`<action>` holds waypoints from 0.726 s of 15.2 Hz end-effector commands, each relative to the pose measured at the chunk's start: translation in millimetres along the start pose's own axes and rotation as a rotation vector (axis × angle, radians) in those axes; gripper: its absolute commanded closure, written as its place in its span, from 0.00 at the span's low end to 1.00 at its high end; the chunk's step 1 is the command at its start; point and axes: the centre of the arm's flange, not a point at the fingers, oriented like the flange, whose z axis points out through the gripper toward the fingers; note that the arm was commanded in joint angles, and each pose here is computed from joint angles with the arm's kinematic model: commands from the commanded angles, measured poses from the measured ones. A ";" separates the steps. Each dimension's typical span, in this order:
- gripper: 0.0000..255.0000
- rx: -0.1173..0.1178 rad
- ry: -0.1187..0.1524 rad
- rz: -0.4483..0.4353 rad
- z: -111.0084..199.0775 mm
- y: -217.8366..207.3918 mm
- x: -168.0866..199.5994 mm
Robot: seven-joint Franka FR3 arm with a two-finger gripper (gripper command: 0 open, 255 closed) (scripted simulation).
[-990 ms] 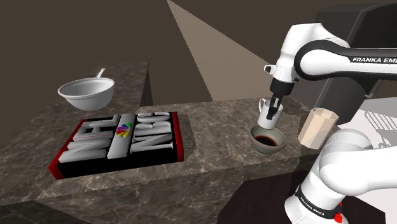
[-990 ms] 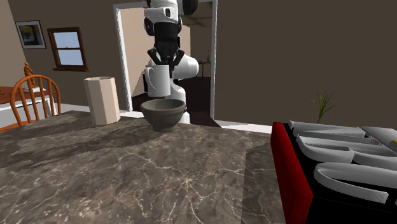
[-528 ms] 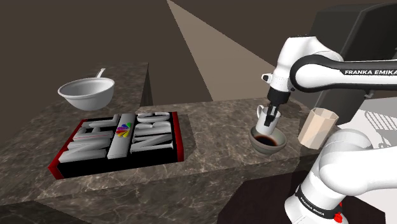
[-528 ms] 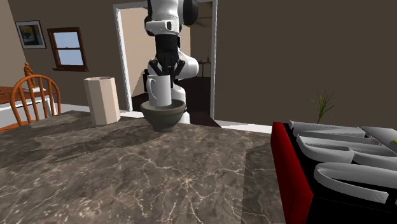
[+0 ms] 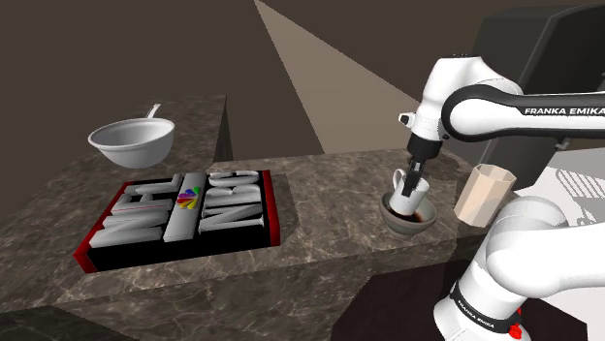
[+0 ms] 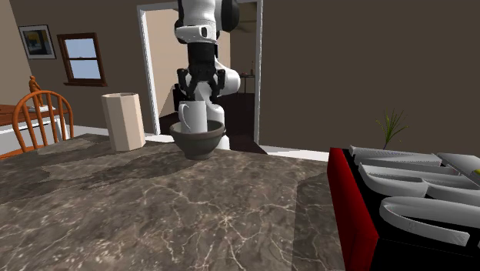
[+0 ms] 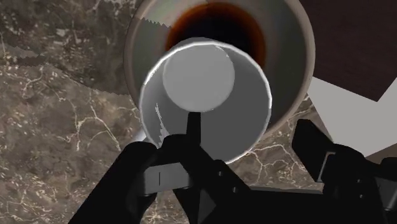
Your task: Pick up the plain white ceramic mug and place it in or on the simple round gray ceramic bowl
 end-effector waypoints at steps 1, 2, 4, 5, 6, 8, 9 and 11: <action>0.00 0.000 0.000 0.000 0.0 0.0 0.0; 0.00 0.000 0.000 0.000 0.0 0.0 0.0; 0.00 0.000 0.000 0.000 0.0 0.0 0.0; 0.00 0.000 0.000 0.000 -13.2 0.0 0.0; 0.00 0.000 0.000 0.000 -26.4 0.0 0.0; 0.00 0.000 0.000 0.000 -50.0 0.0 0.0; 0.00 0.000 0.000 0.000 -50.0 0.0 0.0; 0.00 0.000 0.000 0.000 -50.0 0.0 0.0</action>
